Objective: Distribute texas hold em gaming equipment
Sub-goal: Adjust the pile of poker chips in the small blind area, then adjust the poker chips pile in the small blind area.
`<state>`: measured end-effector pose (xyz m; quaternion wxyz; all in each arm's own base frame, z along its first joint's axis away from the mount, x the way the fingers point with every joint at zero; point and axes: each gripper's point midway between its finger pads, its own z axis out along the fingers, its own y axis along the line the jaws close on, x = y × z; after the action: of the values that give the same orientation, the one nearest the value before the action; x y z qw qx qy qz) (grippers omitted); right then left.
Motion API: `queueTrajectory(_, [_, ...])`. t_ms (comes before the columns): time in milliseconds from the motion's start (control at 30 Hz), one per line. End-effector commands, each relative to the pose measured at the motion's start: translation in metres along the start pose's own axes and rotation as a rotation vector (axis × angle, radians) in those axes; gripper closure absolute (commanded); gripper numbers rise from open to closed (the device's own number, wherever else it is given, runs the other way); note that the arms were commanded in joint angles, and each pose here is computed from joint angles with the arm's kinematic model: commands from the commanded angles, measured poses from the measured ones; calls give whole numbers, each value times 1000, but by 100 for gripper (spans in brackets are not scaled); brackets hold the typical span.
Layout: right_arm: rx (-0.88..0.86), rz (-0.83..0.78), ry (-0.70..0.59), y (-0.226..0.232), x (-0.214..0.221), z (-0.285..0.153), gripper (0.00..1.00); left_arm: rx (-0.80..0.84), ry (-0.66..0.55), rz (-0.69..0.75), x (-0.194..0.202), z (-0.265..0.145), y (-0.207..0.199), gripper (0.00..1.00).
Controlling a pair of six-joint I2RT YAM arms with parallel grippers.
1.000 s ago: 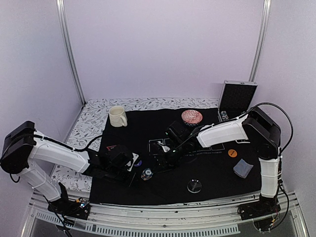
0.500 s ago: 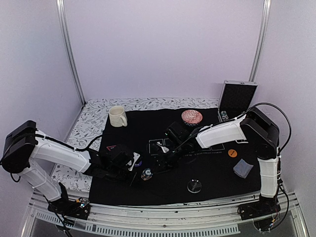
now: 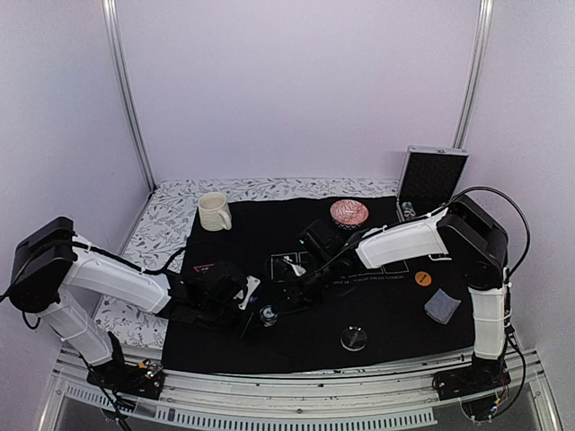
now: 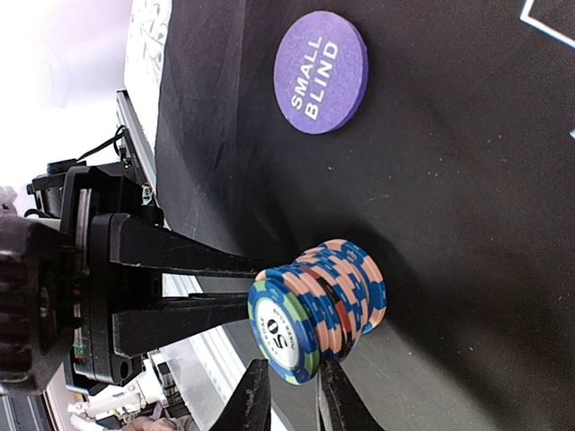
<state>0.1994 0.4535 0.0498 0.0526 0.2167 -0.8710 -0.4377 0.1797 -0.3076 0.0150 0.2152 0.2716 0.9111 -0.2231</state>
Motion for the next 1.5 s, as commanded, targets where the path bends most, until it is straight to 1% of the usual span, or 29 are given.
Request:
queueTrajectory(0, [-13,-3,-1,0,-6,4,80,26,-41,9,-16,1,-5,88])
queueTrajectory(67, [-9,-2,-4,1,-6,3,80,29,-39,8,-15,-2,-5,88])
queueTrajectory(200, [19,-12,-25,2,-10,-4,72,15,-22,12,-6,-11,-1,87])
queueTrajectory(300, [43,-34,-47,7,-16,-13,62,22,-9,26,-1,-21,-1,81])
queueTrajectory(433, [69,-63,-87,19,-24,-34,44,39,2,49,-2,-35,-6,70])
queueTrajectory(467, [79,-69,-99,20,-26,-40,39,45,-1,59,-4,-39,-8,66])
queueTrajectory(500, [90,-71,-110,21,-27,-47,31,47,-2,70,-5,-43,-10,60])
queueTrajectory(533, [100,-83,-131,25,-29,-58,2,52,-13,84,-11,-47,-12,52])
queueTrajectory(567, [120,-87,-149,24,-31,-67,1,53,-14,96,-12,-49,-14,46])
queueTrajectory(600, [146,-88,-177,23,-34,-79,1,55,-21,133,-16,-51,-16,35])
queueTrajectory(667, [210,-94,-236,18,-39,-104,1,49,-33,203,-27,-53,-22,25])
queueTrajectory(800, [337,-81,-367,-2,-45,-165,1,-24,17,332,-40,-50,-19,10])
queueTrajectory(900, [401,-81,-464,-12,-44,-208,1,-32,117,436,-34,-37,-19,3])
queueTrajectory(1000, [459,-109,-542,-14,-41,-238,1,-30,202,538,-29,-23,-18,2])
queueTrajectory(1100, [489,-132,-571,-14,-37,-252,1,-31,248,604,-32,-13,-17,2])
queueTrajectory(1167, [494,-141,-567,-14,-37,-253,1,-45,266,628,-35,-6,-14,2])
queueTrajectory(1200, [507,-135,-544,-23,-31,-248,1,-50,270,636,-37,-4,-12,2])
queueTrajectory(1300, [510,-133,-515,-30,-27,-241,1,-41,288,649,-40,4,-12,2])
queueTrajectory(1467, [519,-138,-495,-36,-24,-237,1,-9,342,667,-29,11,-13,4])
